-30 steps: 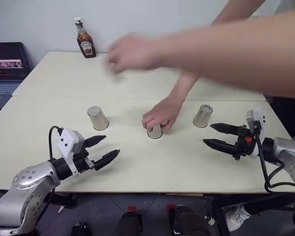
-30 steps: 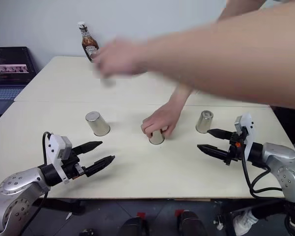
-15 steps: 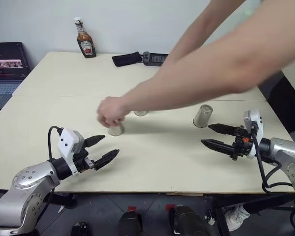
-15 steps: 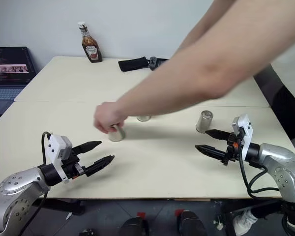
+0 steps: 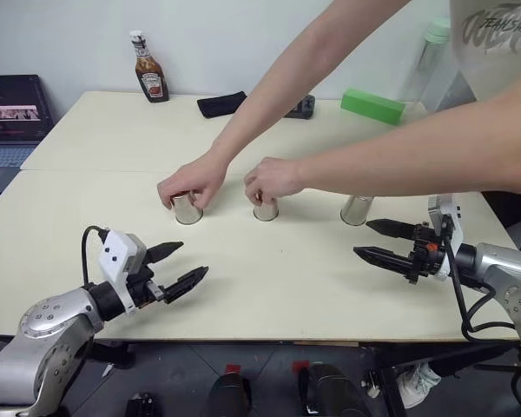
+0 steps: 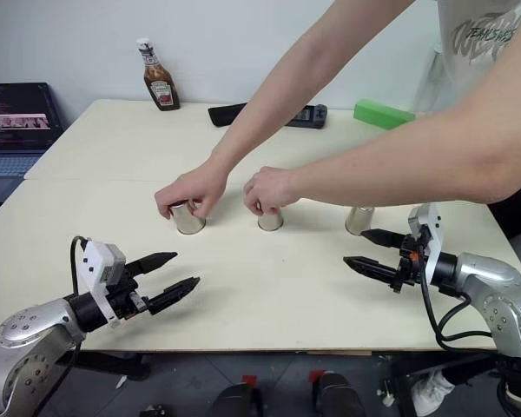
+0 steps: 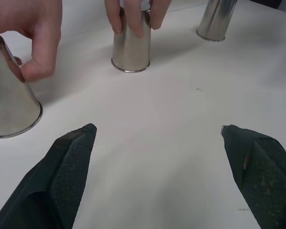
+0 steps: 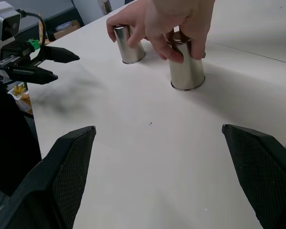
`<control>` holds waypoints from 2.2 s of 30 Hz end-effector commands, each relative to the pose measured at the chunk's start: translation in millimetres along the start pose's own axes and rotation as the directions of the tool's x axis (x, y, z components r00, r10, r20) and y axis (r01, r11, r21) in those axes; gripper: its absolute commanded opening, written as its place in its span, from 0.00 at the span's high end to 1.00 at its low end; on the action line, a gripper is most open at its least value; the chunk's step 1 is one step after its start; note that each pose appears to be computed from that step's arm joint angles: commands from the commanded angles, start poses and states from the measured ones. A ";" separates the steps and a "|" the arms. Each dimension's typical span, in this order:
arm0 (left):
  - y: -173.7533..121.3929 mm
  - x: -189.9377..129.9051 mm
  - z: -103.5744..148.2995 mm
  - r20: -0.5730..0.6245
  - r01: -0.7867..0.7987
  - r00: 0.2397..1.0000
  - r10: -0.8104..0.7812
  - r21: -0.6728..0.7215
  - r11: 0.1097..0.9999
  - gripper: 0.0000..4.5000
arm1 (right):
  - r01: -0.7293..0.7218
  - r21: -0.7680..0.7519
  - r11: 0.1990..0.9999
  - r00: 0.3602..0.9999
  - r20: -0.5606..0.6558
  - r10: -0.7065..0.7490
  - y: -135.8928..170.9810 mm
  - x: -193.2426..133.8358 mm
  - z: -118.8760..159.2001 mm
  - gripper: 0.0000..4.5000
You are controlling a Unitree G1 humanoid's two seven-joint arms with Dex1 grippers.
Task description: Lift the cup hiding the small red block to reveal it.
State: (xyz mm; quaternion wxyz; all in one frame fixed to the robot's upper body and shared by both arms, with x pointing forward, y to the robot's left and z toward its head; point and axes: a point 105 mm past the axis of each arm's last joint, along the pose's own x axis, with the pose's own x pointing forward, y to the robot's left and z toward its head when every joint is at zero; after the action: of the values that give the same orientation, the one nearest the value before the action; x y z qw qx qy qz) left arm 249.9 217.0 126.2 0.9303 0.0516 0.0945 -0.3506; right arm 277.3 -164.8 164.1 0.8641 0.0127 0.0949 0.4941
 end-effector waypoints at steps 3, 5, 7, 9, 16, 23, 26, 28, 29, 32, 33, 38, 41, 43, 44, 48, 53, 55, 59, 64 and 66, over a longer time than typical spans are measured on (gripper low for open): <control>7.7 -10.0 12.5 0.030 -0.042 0.999 0.041 0.058 0.997 0.01 | -0.022 -0.056 0.998 1.000 0.018 0.023 3.8 -0.9 12.4 0.00; 11.0 -12.7 11.4 0.026 -0.056 0.998 0.054 0.059 0.997 0.01 | -0.040 -0.078 0.996 0.999 0.025 0.042 8.5 3.7 17.7 0.00; 15.6 -16.9 10.0 0.022 -0.077 0.997 0.076 0.059 0.995 0.01 | -0.075 -0.107 0.991 0.996 0.044 0.080 18.0 13.0 27.0 0.00; 19.5 -19.9 10.3 0.025 -0.099 0.995 0.098 0.063 0.993 0.01 | -0.095 -0.134 0.986 0.994 0.039 0.101 24.4 20.4 29.9 0.00; 43.0 -39.0 12.0 0.066 -0.276 0.960 0.273 0.055 0.960 0.01 | -0.102 -0.243 0.965 0.990 0.073 0.123 52.4 66.9 41.9 0.00; 63.2 -36.8 19.8 0.144 -0.434 0.895 0.423 0.052 0.900 0.01 | 0.037 -0.328 0.944 0.991 0.137 0.008 55.7 121.2 62.4 0.00; 70.0 -21.9 22.5 0.155 -0.462 0.878 0.452 0.031 0.886 0.01 | 0.091 -0.339 0.936 0.989 0.142 -0.045 54.4 149.7 69.0 0.00; 71.3 -14.7 20.5 0.141 -0.462 0.879 0.455 0.022 0.887 0.01 | 0.112 -0.330 0.937 0.987 0.149 -0.065 54.7 161.3 72.5 0.00; 71.7 -11.2 20.0 0.136 -0.463 0.880 0.456 0.023 0.886 0.01 | 0.116 -0.327 0.938 0.986 0.152 -0.069 55.3 164.9 73.9 0.00; 73.2 -3.0 21.2 0.130 -0.467 0.879 0.459 0.033 0.884 0.01 | 0.125 -0.327 0.937 0.985 0.154 -0.078 54.7 168.8 73.6 0.00; 74.7 -1.2 21.8 0.129 -0.472 0.876 0.464 0.036 0.881 0.01 | 0.127 -0.327 0.936 0.985 0.155 -0.080 54.4 168.8 73.4 0.00; 83.9 5.9 29.7 0.134 -0.498 0.862 0.488 0.054 0.865 0.01 | 0.123 -0.332 0.935 0.983 0.167 -0.070 55.5 167.6 76.5 0.00; 79.7 18.6 31.6 0.126 -0.458 0.885 0.449 0.053 0.887 0.01 | 0.125 -0.339 0.933 0.982 0.175 -0.068 55.5 167.3 78.9 0.00; 82.3 26.1 30.6 0.114 -0.455 0.887 0.447 0.054 0.889 0.01 | 0.125 -0.344 0.931 0.980 0.188 -0.063 56.4 166.8 82.6 0.00; 85.2 28.0 30.1 0.110 -0.464 0.883 0.456 0.056 0.884 0.01 | 0.126 -0.346 0.930 0.979 0.194 -0.060 56.9 166.5 84.4 0.00; 98.2 35.8 26.5 0.097 -0.495 0.867 0.489 0.044 0.868 0.01 | 0.098 -0.347 0.933 0.976 0.215 -0.023 63.7 164.4 92.9 0.00; 102.0 50.3 31.0 0.132 -0.480 0.871 0.474 0.020 0.877 0.01 | 0.068 -0.357 0.932 0.979 0.206 0.007 69.3 163.3 93.2 0.00; 102.0 55.9 34.3 0.151 -0.469 0.874 0.462 0.012 0.883 0.01 | 0.063 -0.359 0.931 0.979 0.204 0.013 70.6 163.2 93.2 0.00; 100.6 67.0 35.6 0.163 -0.437 0.888 0.430 0.003 0.900 0.01 | 0.052 -0.358 0.932 0.978 0.205 0.024 73.7 162.8 93.6 0.00; 104.5 73.4 32.9 0.165 -0.432 0.889 0.426 0.000 0.902 0.01 | 0.021 -0.360 0.933 0.980 0.191 0.052 78.9 161.7 92.3 0.00; 105.0 77.7 31.2 0.165 -0.422 0.894 0.417 -0.002 0.906 0.01 | 0.008 -0.356 0.934 0.981 0.182 0.061 81.2 161.6 90.4 0.00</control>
State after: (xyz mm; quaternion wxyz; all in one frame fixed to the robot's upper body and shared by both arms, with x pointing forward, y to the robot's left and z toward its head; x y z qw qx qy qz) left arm 375.4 244.6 131.3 0.9890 0.0487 0.0260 -0.1376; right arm 313.1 20.7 225.3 0.8593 -0.1009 -0.0571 0.4981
